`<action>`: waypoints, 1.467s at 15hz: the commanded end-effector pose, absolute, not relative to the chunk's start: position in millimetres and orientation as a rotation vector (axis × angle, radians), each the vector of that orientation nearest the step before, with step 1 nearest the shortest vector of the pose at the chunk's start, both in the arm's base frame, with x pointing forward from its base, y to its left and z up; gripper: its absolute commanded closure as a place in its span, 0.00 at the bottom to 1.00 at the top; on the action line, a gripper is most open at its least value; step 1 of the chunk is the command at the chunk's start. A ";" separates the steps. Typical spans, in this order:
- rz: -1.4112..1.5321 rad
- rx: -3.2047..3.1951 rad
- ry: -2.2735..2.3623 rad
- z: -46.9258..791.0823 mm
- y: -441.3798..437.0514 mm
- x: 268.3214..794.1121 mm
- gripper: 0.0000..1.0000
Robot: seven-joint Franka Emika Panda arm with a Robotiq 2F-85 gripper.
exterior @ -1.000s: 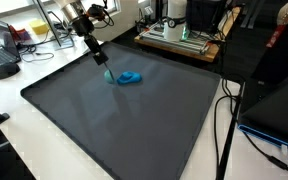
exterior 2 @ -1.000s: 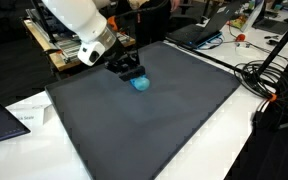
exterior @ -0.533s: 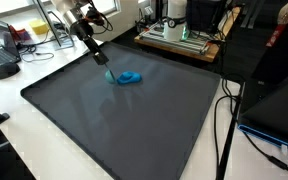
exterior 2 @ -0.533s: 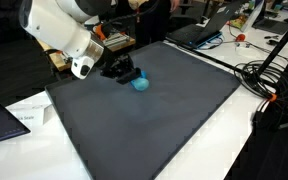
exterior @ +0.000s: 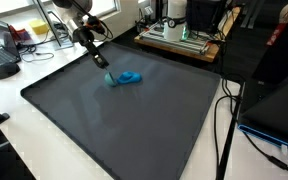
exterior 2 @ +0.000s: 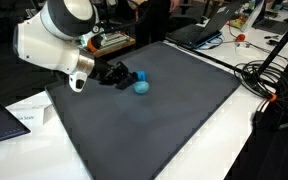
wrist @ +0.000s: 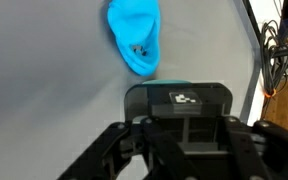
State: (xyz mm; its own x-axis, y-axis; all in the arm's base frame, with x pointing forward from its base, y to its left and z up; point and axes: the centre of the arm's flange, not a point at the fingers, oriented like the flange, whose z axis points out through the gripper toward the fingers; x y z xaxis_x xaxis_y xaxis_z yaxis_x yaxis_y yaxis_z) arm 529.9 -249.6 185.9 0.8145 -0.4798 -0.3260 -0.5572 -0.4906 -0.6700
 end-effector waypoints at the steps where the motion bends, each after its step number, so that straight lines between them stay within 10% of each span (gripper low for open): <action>1: 0.096 -2.105 0.711 172.2 -261.6 531.1 0.78; 22: -0.064 -2.778 0.648 323.2 -122.2 510.2 0.78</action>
State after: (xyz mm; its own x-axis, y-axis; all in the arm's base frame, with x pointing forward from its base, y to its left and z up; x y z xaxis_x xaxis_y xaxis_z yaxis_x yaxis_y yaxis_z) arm 546.2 -148.5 298.8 0.9014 -0.4263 -0.0764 -0.4230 -0.8287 -0.3664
